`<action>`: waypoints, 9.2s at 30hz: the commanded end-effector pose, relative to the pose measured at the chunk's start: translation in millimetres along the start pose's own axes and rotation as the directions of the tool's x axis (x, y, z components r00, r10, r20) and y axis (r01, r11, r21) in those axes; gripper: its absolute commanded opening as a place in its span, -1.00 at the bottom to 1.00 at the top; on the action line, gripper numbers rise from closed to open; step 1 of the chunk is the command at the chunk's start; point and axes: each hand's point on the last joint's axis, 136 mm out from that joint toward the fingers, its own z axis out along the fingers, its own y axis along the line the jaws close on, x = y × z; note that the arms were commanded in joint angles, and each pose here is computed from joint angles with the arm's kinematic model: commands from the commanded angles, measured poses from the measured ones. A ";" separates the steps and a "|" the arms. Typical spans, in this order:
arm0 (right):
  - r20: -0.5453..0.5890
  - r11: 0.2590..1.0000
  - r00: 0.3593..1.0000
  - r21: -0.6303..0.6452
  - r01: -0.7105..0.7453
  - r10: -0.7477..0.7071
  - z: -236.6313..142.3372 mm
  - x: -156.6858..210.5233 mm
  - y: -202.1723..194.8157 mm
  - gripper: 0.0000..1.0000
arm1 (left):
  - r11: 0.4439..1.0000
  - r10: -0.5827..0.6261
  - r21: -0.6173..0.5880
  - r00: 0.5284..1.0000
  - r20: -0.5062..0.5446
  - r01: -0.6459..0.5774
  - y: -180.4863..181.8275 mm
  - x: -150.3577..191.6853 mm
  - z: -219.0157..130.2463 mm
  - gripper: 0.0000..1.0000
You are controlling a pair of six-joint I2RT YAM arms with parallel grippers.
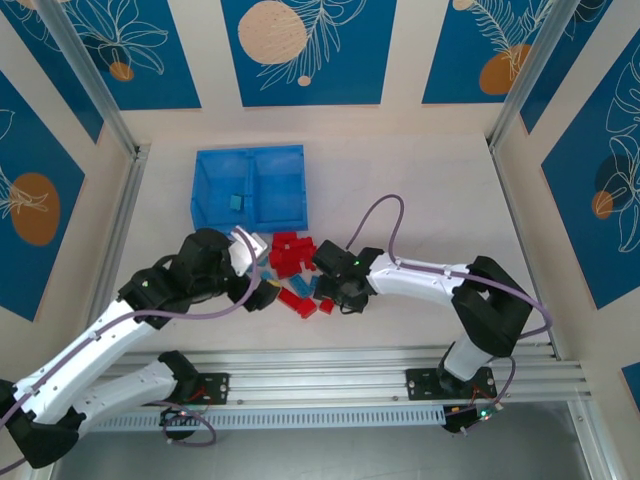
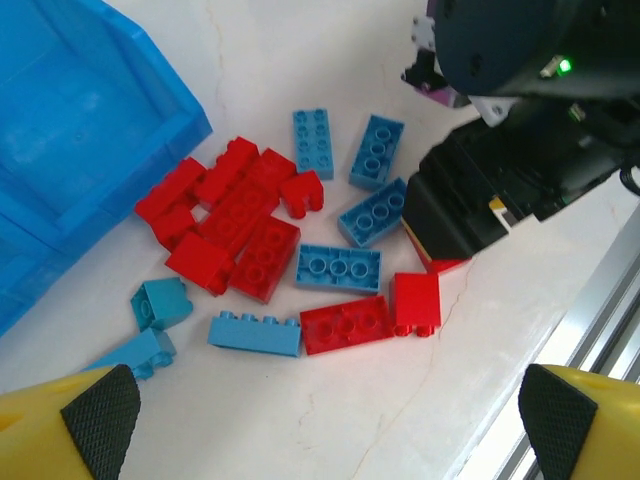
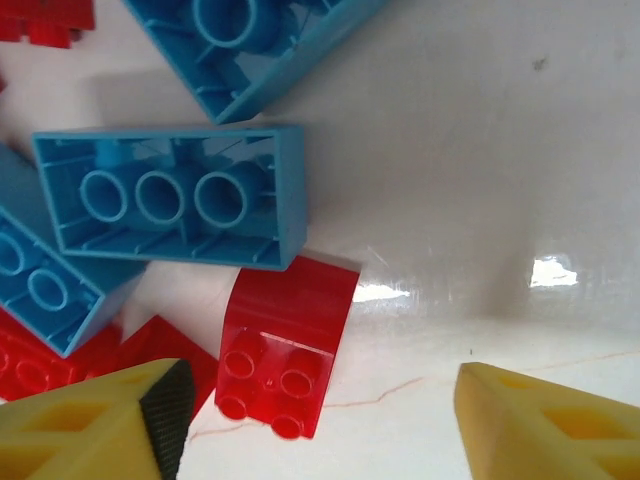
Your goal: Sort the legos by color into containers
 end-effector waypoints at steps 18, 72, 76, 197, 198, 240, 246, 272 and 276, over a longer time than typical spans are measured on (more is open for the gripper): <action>0.058 0.999 0.997 0.017 -0.052 0.050 -0.5 6.1 7.5 -0.36 | 0.991 0.120 -0.070 0.991 0.054 -0.116 7.1 12.4 -12.7 1.00; 0.502 0.744 0.696 -0.144 0.652 -0.513 -150.5 -196.7 234.7 -0.04 | 0.675 -0.164 -0.678 0.955 0.247 0.291 123.2 22.6 -100.0 1.00; 0.478 0.674 0.680 -0.219 0.706 -0.557 -195.7 -148.8 194.2 0.05 | 0.665 -0.392 -0.497 0.827 0.403 0.557 109.2 11.5 -92.9 1.00; 0.015 0.342 0.343 -0.054 0.938 -0.939 20.3 22.2 132.5 0.25 | 0.918 -0.369 -0.059 0.899 0.235 0.392 30.6 32.3 -65.5 0.50; 0.010 0.344 0.346 -0.062 0.937 -0.938 22.6 23.7 132.9 0.21 | 0.917 -0.371 -0.059 0.899 0.233 0.394 30.6 33.1 -64.6 0.51; 0.624 0.635 0.457 0.080 0.769 -0.633 -101.7 -174.2 235.7 -0.48 | 0.956 -0.293 0.092 0.906 0.307 0.278 3.4 19.6 -70.2 1.00; 0.558 0.670 0.494 0.159 0.725 -0.667 -36.5 -231.3 248.9 -0.49 | 0.955 -0.294 0.065 0.906 0.306 0.288 7.4 22.2 -71.5 1.00; 0.599 0.540 0.498 -0.126 0.832 -0.627 -197.4 -149.1 199.3 0.10 | 0.537 -0.676 -0.373 0.650 0.346 0.757 105.1 69.4 -46.5 1.00; 0.604 0.371 0.454 -0.265 0.890 -0.656 -233.3 -76.0 158.8 0.35 | 0.361 -0.812 -0.362 0.480 0.331 0.859 110.9 75.2 -8.1 1.00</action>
